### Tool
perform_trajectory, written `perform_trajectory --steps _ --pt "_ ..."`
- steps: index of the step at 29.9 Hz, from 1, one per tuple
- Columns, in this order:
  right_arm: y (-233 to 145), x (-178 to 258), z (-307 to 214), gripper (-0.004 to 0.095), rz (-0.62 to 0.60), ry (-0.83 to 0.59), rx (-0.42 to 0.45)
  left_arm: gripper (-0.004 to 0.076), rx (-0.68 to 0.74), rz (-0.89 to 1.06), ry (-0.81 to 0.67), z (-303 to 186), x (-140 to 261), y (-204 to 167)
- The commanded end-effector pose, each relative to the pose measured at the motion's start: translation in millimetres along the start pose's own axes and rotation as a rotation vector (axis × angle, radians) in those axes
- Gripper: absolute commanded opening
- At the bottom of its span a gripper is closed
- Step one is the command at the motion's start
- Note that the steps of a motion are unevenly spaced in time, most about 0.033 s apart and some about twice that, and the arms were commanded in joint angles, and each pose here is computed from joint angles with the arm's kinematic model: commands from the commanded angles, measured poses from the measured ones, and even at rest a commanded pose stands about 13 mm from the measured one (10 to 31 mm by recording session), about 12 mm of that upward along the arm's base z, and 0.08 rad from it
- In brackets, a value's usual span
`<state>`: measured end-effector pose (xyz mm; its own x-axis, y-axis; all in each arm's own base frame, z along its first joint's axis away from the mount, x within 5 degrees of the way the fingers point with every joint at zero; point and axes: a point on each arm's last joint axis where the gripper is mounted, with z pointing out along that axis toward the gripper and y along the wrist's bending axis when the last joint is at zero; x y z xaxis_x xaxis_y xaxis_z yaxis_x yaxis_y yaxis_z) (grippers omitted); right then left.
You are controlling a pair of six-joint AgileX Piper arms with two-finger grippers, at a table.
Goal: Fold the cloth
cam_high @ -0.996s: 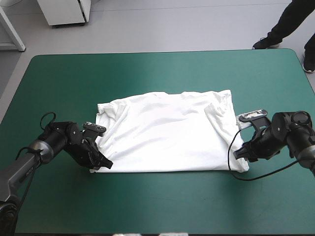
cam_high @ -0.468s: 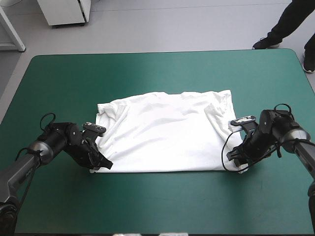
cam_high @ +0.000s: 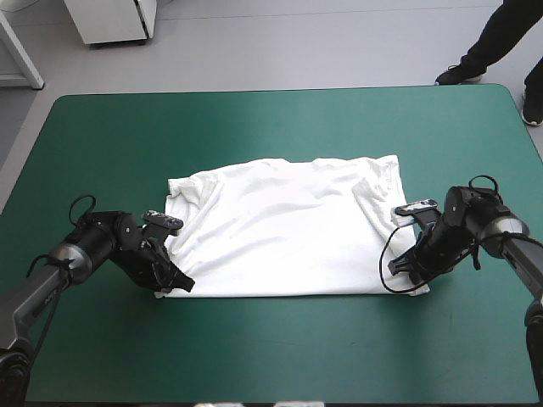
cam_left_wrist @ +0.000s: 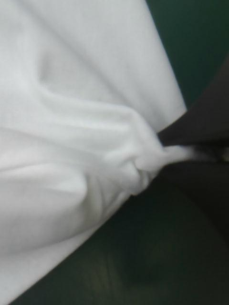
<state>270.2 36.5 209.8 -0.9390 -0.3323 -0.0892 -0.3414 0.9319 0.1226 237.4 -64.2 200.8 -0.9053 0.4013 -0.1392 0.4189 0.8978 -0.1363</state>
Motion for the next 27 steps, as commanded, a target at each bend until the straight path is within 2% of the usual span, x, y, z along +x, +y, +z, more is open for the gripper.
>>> perform_trajectory --steps 1,9,13,17,23,27 --pt "8 -3 -3 -0.0021 0.001 -0.036 -0.077 -0.0009 0.075 -0.07 -0.015 4 -1 -9" --pt "10 -4 -4 -0.0017 -0.005 -0.039 -0.101 -0.0009 0.07 -0.064 -0.024 2 -3 -9" --pt "12 -5 -21 -0.0017 -0.015 -0.095 -0.086 -0.0009 0.066 -0.046 -0.075 -18 -10 -11" --pt "16 -5 -54 -0.0017 -0.027 -0.183 -0.052 -0.0009 0.05 -0.025 -0.174 -52 -15 -16" --pt "22 6 -104 -0.0017 -0.04 -0.252 0.013 -0.0009 0.008 -0.024 -0.214 -94 -6 -21" --pt "22 20 -130 -0.0017 -0.021 -0.287 0.104 -0.0009 -0.036 -0.018 -0.278 -121 7 -26"
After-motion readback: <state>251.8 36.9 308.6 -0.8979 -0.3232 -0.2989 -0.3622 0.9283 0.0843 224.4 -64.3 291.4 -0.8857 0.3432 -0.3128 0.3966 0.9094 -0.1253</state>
